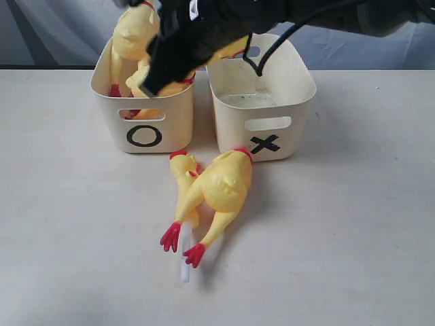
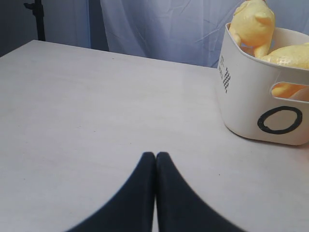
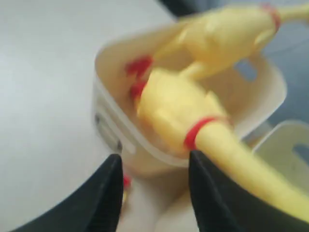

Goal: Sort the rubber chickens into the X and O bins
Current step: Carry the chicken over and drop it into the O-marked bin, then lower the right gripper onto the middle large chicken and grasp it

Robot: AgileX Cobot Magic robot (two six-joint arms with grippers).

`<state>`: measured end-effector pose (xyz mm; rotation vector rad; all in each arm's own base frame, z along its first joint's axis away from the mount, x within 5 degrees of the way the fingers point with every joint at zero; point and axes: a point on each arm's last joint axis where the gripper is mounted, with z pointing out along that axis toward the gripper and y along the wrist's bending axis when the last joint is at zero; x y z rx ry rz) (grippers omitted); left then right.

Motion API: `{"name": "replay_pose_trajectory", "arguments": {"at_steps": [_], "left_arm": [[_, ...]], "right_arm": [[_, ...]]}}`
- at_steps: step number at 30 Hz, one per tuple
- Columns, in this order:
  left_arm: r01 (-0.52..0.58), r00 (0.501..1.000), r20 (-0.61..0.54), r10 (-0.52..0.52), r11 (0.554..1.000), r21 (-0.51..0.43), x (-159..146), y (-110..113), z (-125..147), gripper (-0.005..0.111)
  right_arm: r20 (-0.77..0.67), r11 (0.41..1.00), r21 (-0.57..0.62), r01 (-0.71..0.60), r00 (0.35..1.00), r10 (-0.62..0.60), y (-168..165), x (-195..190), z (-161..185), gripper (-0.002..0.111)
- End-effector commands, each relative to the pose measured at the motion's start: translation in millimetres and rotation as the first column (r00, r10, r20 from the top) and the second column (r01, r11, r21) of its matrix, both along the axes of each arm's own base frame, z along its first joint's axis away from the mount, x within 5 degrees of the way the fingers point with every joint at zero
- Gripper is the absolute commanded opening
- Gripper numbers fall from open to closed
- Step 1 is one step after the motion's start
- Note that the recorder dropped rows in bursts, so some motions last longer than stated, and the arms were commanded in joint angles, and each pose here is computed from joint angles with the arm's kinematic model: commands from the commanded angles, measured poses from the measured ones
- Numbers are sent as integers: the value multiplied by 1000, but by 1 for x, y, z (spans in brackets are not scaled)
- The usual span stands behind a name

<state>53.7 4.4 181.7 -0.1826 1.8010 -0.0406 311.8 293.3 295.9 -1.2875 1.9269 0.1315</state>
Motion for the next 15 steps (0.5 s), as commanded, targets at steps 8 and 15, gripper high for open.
{"name": "replay_pose_trajectory", "arguments": {"at_steps": [8, 15], "left_arm": [[1, 1000, 12, -1, 1000, 2, 0, 0, 3, 0], [1, 1000, 12, -1, 1000, 2, 0, 0, 3, 0]], "right_arm": [[-330, 816, -324, -479, 866, 377, -19, -38, -52, 61], [-309, 813, -351, -465, 877, 369, -24, -40, -75, 61]]}}
